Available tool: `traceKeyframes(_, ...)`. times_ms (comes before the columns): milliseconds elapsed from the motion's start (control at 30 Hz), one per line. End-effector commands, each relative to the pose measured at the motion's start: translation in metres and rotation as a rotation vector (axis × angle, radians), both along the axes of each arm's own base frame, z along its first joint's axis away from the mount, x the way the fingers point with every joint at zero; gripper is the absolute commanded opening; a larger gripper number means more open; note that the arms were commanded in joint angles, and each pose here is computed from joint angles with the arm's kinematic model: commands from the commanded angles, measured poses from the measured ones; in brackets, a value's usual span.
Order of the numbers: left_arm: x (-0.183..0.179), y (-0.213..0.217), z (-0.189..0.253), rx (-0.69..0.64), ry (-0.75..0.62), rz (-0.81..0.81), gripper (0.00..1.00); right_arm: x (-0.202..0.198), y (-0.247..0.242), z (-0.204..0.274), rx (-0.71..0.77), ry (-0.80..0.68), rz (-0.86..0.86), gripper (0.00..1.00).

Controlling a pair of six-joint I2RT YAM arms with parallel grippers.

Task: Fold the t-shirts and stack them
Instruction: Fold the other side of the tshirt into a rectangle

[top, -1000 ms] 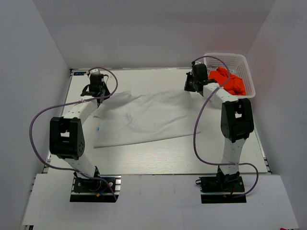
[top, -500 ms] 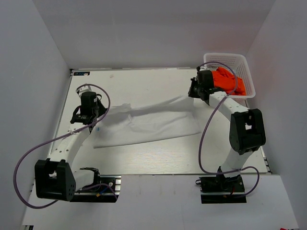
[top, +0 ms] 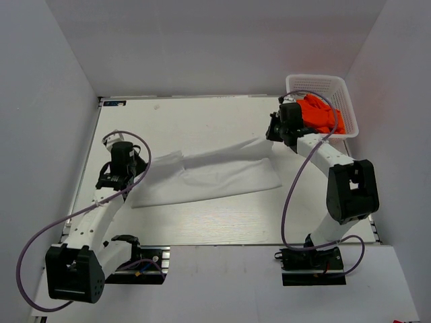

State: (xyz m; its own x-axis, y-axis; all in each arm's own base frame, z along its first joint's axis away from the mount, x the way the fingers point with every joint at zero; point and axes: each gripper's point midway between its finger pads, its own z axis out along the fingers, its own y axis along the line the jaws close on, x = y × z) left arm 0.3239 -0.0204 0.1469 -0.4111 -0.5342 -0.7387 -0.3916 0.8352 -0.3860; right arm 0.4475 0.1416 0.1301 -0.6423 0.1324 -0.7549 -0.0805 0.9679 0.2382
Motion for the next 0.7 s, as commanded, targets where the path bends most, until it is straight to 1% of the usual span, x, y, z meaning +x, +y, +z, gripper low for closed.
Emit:
traceKeyframes(0, -0.023, -0.012, -0.023, -0.063, 0.051, -0.035, 0.0, -0.014, -0.006, 0.006, 0.034, -0.01, -0.033, 0.0)
traceKeyframes(33, -0.033, -0.015, -0.043, -0.096, 0.099, -0.035, 0.0, -0.03, -0.009, -0.015, 0.031, 0.037, -0.036, 0.0)
traceKeyframes(67, -0.039, -0.015, -0.05, -0.108, 0.112, -0.024, 0.0, -0.035, -0.01, -0.024, 0.043, 0.059, -0.055, 0.1)
traceKeyframes(100, -0.05, -0.015, -0.065, -0.122, 0.167, -0.004, 0.0, -0.045, -0.013, -0.034, 0.044, 0.076, -0.073, 0.13)
traceKeyframes(133, -0.062, -0.014, -0.081, -0.134, 0.218, 0.015, 0.0, -0.057, -0.017, -0.05, 0.04, 0.112, -0.08, 0.13)
traceKeyframes(167, -0.069, -0.015, -0.087, -0.159, 0.246, 0.042, 0.0, -0.062, -0.02, -0.056, 0.047, 0.128, -0.111, 0.23)
traceKeyframes(200, -0.084, -0.012, -0.097, -0.159, 0.317, 0.075, 0.0, -0.073, -0.025, -0.069, 0.038, 0.164, -0.124, 0.3)
traceKeyframes(233, -0.091, -0.011, -0.101, -0.169, 0.357, 0.096, 0.24, -0.082, -0.028, -0.078, 0.029, 0.192, -0.13, 0.33)
traceKeyframes(267, -0.096, -0.01, -0.101, -0.176, 0.379, 0.125, 0.43, -0.09, -0.032, -0.083, 0.017, 0.215, -0.145, 0.36)
traceKeyframes(300, -0.105, -0.009, -0.1, -0.175, 0.423, 0.138, 0.59, -0.094, -0.033, -0.079, 0.017, 0.209, -0.148, 0.52)
traceKeyframes(333, -0.107, -0.009, -0.098, -0.173, 0.435, 0.139, 0.74, -0.097, -0.034, -0.072, 0.015, 0.199, -0.141, 0.59)
traceKeyframes(367, -0.106, -0.009, -0.092, -0.181, 0.421, 0.144, 1.0, -0.101, -0.038, -0.072, 0.006, 0.199, -0.155, 0.68)
traceKeyframes(400, -0.102, -0.009, -0.084, -0.183, 0.409, 0.143, 1.0, -0.102, -0.039, -0.068, 0.003, 0.19, -0.157, 0.81)
traceKeyframes(433, -0.1, -0.01, -0.076, -0.187, 0.389, 0.14, 1.0, -0.1, -0.041, -0.051, 0.015, 0.144, -0.16, 0.9)
traceKeyframes(467, -0.098, -0.01, -0.07, -0.188, 0.38, 0.139, 1.0, -0.099, -0.04, -0.044, 0.017, 0.128, -0.159, 0.9)
traceKeyframes(533, -0.083, -0.014, -0.048, -0.202, 0.306, 0.104, 1.0, -0.095, -0.035, -0.029, 0.03, 0.093, -0.127, 0.9)
traceKeyframes(567, -0.07, -0.018, -0.037, -0.211, 0.249, 0.081, 1.0, -0.095, -0.025, -0.024, 0.061, 0.089, -0.082, 0.9)
traceKeyframes(600, -0.061, -0.021, -0.031, -0.215, 0.22, 0.058, 1.0, -0.086, -0.016, -0.01, 0.087, 0.052, -0.053, 0.9)
traceKeyframes(633, -0.054, -0.027, -0.034, -0.227, 0.223, 0.026, 1.0, -0.083, -0.012, -0.005, 0.091, 0.038, -0.026, 0.9)
traceKeyframes(667, -0.039, -0.032, -0.027, -0.234, 0.177, -0.004, 1.0, -0.078, -0.004, -0.009, 0.104, 0.037, -0.005, 0.9)
